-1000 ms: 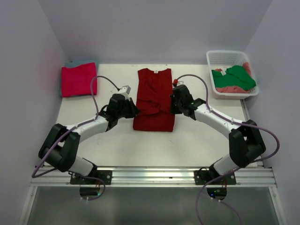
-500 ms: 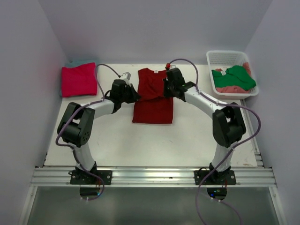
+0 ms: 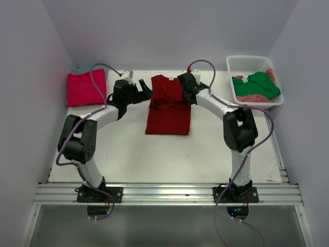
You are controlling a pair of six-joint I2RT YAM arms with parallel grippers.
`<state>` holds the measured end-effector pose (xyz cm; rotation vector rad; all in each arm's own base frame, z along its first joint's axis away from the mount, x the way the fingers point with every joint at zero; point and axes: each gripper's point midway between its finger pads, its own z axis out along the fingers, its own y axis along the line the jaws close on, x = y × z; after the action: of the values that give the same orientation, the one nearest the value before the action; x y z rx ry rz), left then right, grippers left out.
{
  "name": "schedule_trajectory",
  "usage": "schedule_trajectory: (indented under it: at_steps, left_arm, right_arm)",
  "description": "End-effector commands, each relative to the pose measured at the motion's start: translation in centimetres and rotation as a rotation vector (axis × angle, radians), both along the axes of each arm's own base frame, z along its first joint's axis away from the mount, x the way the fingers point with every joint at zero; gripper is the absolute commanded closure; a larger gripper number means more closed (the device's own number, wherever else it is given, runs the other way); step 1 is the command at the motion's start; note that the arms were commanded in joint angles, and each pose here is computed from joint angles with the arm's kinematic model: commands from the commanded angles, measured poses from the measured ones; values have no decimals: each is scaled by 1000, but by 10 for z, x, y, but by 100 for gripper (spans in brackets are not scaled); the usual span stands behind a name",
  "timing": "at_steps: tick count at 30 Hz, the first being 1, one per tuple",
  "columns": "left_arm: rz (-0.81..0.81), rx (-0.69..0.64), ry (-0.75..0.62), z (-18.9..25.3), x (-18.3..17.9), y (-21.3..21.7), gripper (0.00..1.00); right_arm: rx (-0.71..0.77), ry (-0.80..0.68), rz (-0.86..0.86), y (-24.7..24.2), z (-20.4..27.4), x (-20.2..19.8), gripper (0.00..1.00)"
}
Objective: Fold and stack the t-shirts
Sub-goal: Fold the folded rectangular tshirt in 1/3 of the way
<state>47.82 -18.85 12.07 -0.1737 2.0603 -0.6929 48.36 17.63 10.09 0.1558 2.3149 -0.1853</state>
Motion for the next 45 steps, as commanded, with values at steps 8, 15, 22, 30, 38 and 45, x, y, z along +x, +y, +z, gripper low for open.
schedule_trajectory:
  at_steps: [8,15,22,30,38,45]
  left_arm:
    - [-73,-103,-145,63,-24,-9,0]
    - [-330,-202,27,23,-29,-54,64]
    - [-490,-357,140,-6,-36,-85,92]
    - [-534,-413,170,-13,-49,-92,93]
    - [-538,-435,207,-32,-52,-96,93]
    - [-537,-434,211,-33,-54,-95,93]
  right_arm:
    - [110,-150,59,5,57,-7,50]
    - [338,-32,260,59,32,-19,100]
    - [523,112,362,101,4,-21,100]
    - [622,203,352,111,-23,-33,100]
    - [538,207,301,101,-43,-17,100]
    - [421,188,229,83,-57,14,100]
